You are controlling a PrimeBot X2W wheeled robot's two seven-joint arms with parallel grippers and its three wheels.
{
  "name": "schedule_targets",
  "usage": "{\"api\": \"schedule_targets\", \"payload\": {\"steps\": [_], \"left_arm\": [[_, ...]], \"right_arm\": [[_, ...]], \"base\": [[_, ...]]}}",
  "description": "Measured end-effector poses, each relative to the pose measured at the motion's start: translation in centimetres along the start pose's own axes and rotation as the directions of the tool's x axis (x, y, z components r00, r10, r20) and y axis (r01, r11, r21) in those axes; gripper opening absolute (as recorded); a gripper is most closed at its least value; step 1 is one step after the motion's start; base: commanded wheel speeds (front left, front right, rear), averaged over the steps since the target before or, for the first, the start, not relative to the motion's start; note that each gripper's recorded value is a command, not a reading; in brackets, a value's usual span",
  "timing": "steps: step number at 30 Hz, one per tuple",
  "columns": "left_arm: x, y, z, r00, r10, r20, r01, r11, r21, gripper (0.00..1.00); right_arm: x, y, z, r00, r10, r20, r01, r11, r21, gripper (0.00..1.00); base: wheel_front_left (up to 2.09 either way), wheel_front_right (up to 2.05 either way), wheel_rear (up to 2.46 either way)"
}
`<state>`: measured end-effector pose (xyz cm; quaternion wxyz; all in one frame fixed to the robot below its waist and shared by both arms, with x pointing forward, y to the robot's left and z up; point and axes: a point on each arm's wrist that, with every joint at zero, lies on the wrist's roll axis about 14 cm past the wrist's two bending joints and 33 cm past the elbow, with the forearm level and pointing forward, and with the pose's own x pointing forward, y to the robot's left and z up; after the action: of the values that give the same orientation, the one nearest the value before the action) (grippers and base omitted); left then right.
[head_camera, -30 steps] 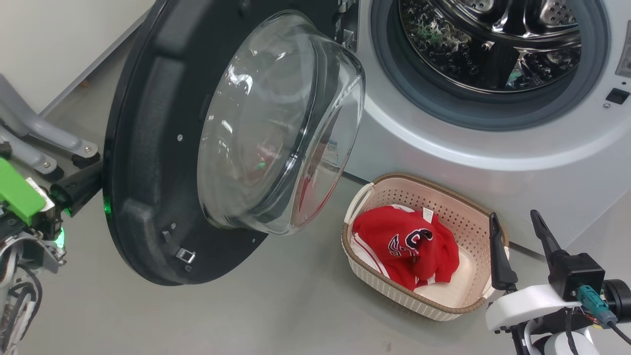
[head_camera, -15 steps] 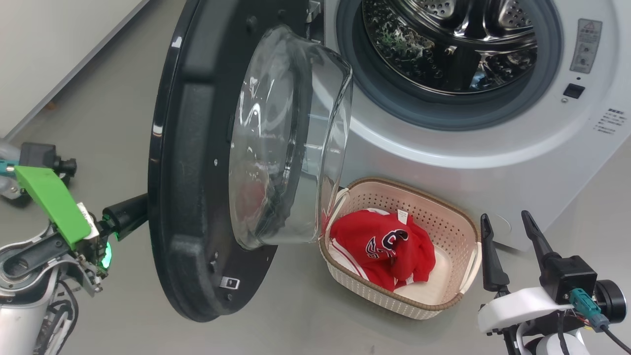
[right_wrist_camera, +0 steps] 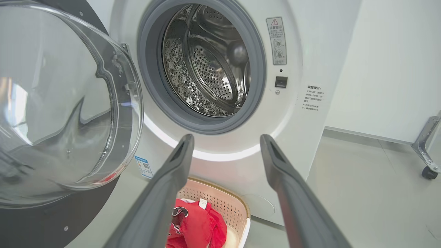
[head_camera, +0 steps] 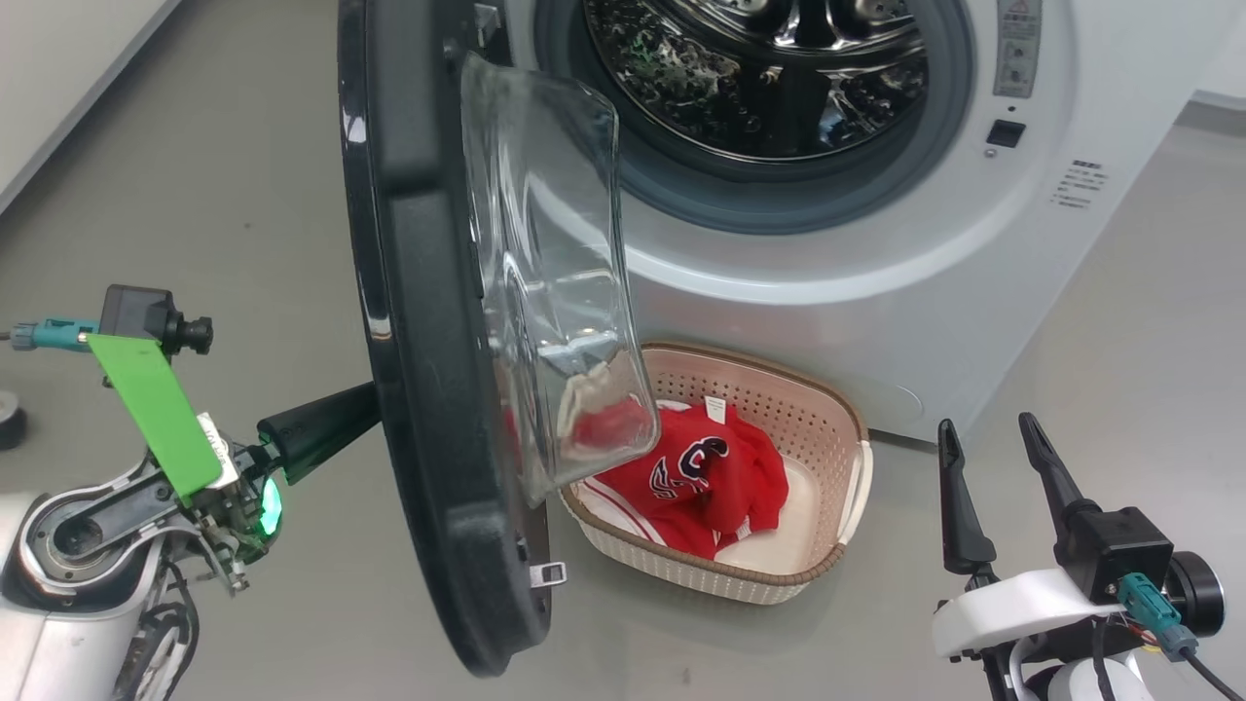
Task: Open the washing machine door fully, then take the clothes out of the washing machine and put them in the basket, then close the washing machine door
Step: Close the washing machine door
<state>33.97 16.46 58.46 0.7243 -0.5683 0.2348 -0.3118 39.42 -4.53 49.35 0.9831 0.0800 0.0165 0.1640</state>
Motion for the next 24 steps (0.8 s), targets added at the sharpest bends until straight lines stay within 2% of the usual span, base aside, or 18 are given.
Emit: {"api": "schedule_targets", "payload": {"steps": [13, 24], "left_arm": [[6.7, -0.9, -1.4, 0.986, -0.105, -0.130, 0.102, 0.994, -0.031, 0.00], [12.7, -1.4, -0.8, 0.972, -0.190, -0.136, 0.179, 0.980, -0.088, 0.00]], "right_arm": [[-2.6, -5.0, 0.1, 0.985, -0.172, 0.013, 0.172, 0.985, 0.003, 1.00], [-4.9, -8.4, 0.5, 0.956, -0.294, 0.023, 0.294, 0.956, 0.009, 1.00]], "base": [[0.00, 0.00, 0.00], [0.00, 0.00, 0.00]]}}
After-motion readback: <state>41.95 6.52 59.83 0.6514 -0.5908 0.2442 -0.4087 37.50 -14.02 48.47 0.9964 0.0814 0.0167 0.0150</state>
